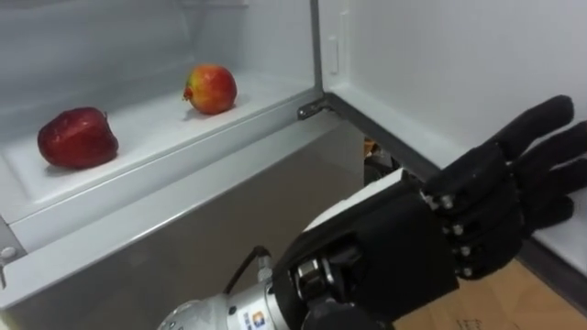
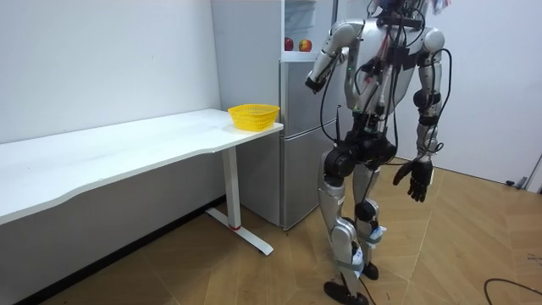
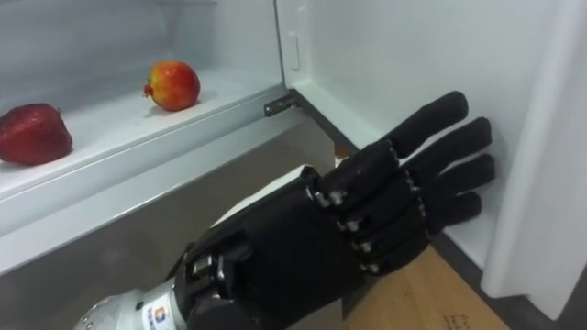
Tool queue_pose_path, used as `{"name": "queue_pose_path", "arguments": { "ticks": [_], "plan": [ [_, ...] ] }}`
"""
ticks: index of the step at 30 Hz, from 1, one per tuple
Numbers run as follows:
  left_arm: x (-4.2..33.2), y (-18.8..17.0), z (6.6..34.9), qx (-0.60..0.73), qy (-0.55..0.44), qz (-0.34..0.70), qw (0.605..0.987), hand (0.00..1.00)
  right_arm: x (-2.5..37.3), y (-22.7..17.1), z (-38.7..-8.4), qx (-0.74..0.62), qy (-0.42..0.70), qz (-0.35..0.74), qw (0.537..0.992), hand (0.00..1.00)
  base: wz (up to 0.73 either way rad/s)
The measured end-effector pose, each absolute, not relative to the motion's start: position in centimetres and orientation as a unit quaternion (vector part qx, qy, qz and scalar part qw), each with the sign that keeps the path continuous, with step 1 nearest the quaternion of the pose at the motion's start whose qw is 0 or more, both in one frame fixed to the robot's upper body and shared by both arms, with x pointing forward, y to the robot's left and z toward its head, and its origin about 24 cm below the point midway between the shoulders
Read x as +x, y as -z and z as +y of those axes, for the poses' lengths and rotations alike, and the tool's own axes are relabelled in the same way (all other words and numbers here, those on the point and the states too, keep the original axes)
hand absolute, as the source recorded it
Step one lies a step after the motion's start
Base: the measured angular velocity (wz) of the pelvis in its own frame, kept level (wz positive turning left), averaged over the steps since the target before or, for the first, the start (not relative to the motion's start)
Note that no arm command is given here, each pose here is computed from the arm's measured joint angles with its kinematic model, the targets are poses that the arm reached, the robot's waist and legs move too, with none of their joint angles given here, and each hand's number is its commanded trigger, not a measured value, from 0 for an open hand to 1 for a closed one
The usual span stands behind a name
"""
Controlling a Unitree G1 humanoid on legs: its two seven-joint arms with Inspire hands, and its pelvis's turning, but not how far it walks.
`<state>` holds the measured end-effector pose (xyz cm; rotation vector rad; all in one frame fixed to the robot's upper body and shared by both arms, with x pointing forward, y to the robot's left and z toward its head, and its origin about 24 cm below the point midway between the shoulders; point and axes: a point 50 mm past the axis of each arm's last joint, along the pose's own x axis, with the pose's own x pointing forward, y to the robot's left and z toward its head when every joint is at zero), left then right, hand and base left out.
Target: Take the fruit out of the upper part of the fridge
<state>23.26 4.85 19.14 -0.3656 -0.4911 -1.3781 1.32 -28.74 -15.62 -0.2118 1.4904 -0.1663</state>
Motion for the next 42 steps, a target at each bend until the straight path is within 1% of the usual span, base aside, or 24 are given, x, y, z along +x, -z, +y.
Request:
{"name": "queue_pose_path", "arguments": {
  "ticks": [3,7,11,15,17,18,20,21,23,24,26,27,32,33,35,36,39,40,42],
  "plan": [
    [23.1,-20.0,5.5,-0.157,0.610,-0.240,0.739,0.00,1.2,15.6,-28.7,-0.097,0.078,0.673,0.729,0.00,0.03],
    [22.3,-22.4,7.6,-0.119,0.588,-0.297,0.743,0.00,0.8,15.7,-28.6,-0.093,0.080,0.677,0.726,0.00,0.14],
    [21.4,-25.2,11.0,-0.094,0.518,-0.385,0.758,0.00,-0.2,15.8,-28.4,-0.092,0.090,0.681,0.721,0.00,0.20],
    [20.1,-26.7,13.0,-0.075,0.470,-0.443,0.760,0.00,-0.4,16.0,-27.8,-0.109,0.082,0.682,0.719,0.00,0.37],
    [20.0,-27.2,14.7,-0.060,0.404,-0.471,0.781,0.00,-0.3,16.1,-27.5,-0.115,0.078,0.680,0.720,0.00,0.36],
    [20.1,-27.1,15.1,-0.059,0.387,-0.473,0.789,0.00,-0.2,16.1,-27.5,-0.118,0.079,0.678,0.721,0.00,0.48],
    [20.1,-26.9,16.7,-0.058,0.321,-0.477,0.816,0.00,-0.1,16.1,-27.3,-0.136,0.077,0.668,0.728,0.00,0.39],
    [20.1,-26.9,17.1,-0.057,0.306,-0.478,0.821,0.00,0.0,16.1,-27.3,-0.136,0.076,0.667,0.729,0.00,0.34],
    [19.8,-26.6,19.1,-0.046,0.230,-0.484,0.843,0.00,0.0,16.1,-27.3,-0.141,0.077,0.663,0.731,0.00,0.30],
    [19.7,-26.5,19.6,-0.045,0.212,-0.484,0.847,0.00,-0.1,16.1,-27.2,-0.142,0.078,0.663,0.731,0.00,0.40],
    [19.4,-26.3,21.0,-0.034,0.147,-0.487,0.860,0.00,-0.3,16.2,-26.8,-0.141,0.080,0.664,0.730,0.00,0.42],
    [19.3,-26.3,21.4,-0.030,0.131,-0.489,0.862,0.00,-0.3,16.3,-26.7,-0.140,0.080,0.663,0.731,0.00,0.25],
    [18.1,-26.1,24.4,0.042,-0.024,-0.491,0.870,0.00,-1.2,16.3,-26.3,-0.150,0.070,0.670,0.724,0.00,0.25],
    [17.9,-26.0,24.8,0.049,-0.041,-0.489,0.870,0.00,-1.3,16.3,-26.3,-0.152,0.068,0.669,0.724,0.00,0.26],
    [17.2,-25.2,26.7,0.059,-0.102,-0.467,0.877,0.00,-1.4,16.2,-26.6,-0.150,0.079,0.670,0.722,0.00,0.10],
    [17.1,-25.0,27.1,0.058,-0.117,-0.459,0.879,0.00,-1.5,16.2,-26.6,-0.149,0.082,0.671,0.721,0.00,0.21],
    [16.7,-22.3,29.8,0.049,-0.193,-0.395,0.897,0.00,-1.5,16.1,-26.8,-0.153,0.086,0.668,0.723,0.00,0.27],
    [16.6,-21.6,30.3,0.048,-0.205,-0.377,0.902,0.00,-1.5,16.0,-26.8,-0.154,0.087,0.667,0.724,0.00,0.27],
    [16.2,-18.0,32.0,0.040,-0.250,-0.289,0.923,0.00,-1.6,16.1,-26.8,-0.155,0.085,0.670,0.721,0.00,0.23]
  ]
}}
